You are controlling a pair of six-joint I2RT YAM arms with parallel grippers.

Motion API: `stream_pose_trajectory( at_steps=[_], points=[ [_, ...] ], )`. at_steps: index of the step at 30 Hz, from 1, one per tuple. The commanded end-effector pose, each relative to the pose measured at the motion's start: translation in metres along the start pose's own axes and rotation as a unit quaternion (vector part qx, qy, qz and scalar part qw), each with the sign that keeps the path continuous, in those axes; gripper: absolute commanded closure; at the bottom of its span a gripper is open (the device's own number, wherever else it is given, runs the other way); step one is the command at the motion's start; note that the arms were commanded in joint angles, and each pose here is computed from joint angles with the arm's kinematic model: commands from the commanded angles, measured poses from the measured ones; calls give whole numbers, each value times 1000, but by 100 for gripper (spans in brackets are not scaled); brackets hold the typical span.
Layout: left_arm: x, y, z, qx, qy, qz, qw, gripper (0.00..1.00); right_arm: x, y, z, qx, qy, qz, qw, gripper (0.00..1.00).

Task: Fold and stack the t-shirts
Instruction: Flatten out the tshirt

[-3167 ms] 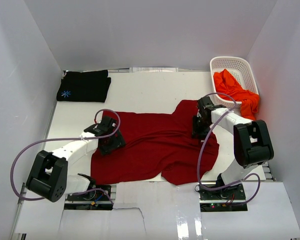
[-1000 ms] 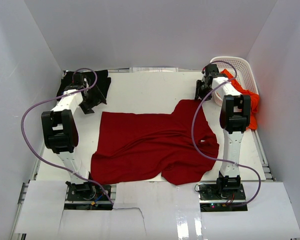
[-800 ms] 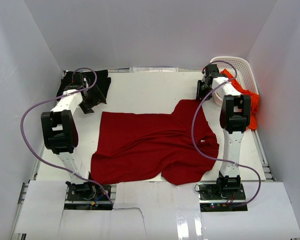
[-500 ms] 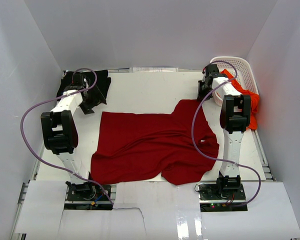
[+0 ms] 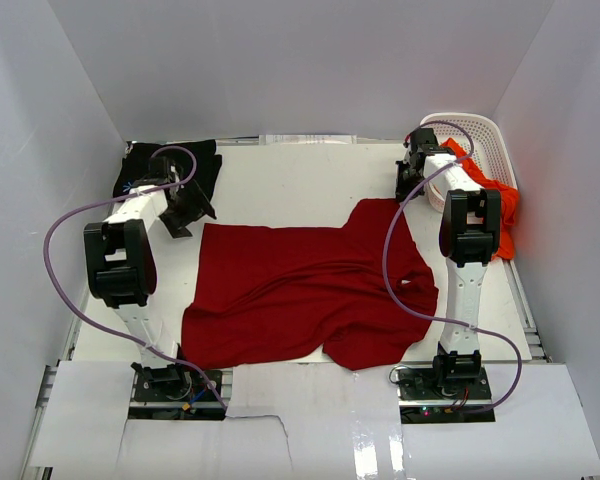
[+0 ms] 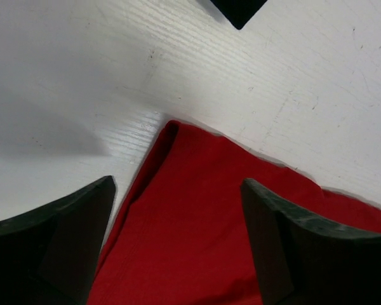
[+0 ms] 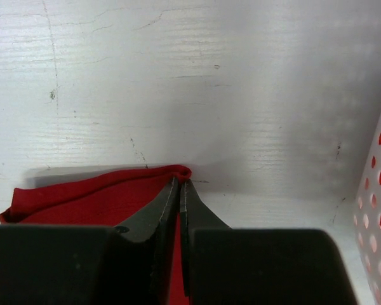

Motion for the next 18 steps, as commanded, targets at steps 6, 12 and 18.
stream_pose_trajectory(
  at_steps=[6, 12, 18],
  points=[
    [16, -1, 12, 1, -5, -1, 1000, 23, 2, 1, 5, -6, -5, 12, 1000, 92],
    [29, 0, 19, 1, -4, 9, 1000, 23, 2, 1, 5, -7, -5, 13, 1000, 92],
    [40, 4, 18, -1, 3, 22, 1000, 27, 1, 0, 5, -6, -4, 10, 1000, 92]
  ],
)
Point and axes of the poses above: each gripper's point midway between its finger pads, its own x axis out along the fingers, its own y axis along the line the jaws close on, z = x × y, the point moved 8 cm from there along -x, back along the fingers, and after that the axes turned 8 degrees about x, right-handed, at the moved point
